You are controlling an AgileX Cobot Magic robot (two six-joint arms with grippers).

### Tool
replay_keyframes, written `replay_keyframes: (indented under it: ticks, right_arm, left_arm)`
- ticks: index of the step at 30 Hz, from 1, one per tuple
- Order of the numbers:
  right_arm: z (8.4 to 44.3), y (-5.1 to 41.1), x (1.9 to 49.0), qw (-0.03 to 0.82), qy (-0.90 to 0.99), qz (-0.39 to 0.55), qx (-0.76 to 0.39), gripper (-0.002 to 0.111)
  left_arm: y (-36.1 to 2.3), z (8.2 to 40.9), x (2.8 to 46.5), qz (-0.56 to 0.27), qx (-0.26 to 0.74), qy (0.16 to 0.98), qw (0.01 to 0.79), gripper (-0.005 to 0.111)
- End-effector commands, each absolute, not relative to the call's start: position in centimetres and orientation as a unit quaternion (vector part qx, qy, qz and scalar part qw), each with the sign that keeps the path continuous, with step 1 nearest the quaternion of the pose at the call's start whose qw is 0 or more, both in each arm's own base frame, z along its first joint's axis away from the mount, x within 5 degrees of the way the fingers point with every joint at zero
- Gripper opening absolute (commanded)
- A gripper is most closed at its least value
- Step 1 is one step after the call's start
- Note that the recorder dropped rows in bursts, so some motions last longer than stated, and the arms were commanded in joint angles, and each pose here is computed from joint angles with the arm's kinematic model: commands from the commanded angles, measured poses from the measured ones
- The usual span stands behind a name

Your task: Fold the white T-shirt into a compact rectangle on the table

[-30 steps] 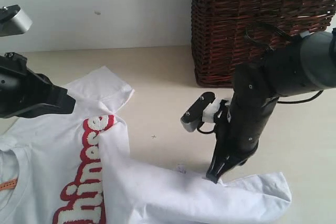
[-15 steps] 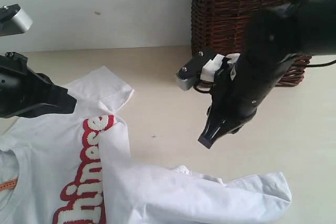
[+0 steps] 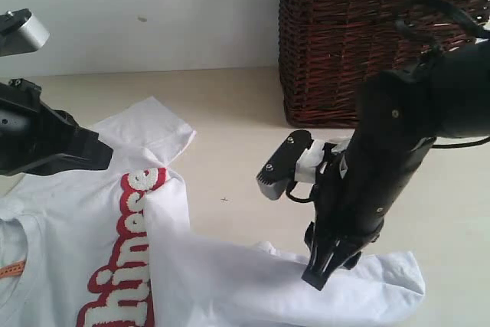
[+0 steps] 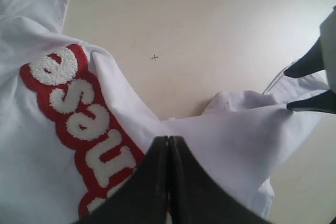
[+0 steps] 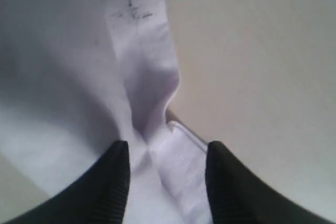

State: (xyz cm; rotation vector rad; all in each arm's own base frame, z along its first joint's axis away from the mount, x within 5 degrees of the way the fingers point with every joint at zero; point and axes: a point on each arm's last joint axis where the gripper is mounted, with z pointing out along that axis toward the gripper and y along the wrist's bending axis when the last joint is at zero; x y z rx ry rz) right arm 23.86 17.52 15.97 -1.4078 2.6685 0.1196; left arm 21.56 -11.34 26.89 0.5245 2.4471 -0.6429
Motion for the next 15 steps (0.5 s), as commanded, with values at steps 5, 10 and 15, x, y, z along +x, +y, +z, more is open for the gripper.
replay_keyframes:
  ticks: [5, 10, 15]
  right_arm:
    - [15.4, 19.1, 24.2, 0.042, 0.865, -0.029, -0.499, 0.0]
    - [19.7, 18.9, 24.7, 0.081, 0.86, -0.055, -0.501, 0.0]
    - [21.7, 18.8, 24.0, 0.108, 0.864, -0.029, -0.491, 0.0]
  left_arm:
    - [-11.5, 27.1, 21.3, -0.249, 0.196, 0.907, 0.277, 0.0]
    - [-11.6, 27.1, 21.3, -0.25, 0.197, 0.907, 0.275, 0.0]
    - [-11.6, 27.1, 21.3, -0.25, 0.197, 0.907, 0.275, 0.0]
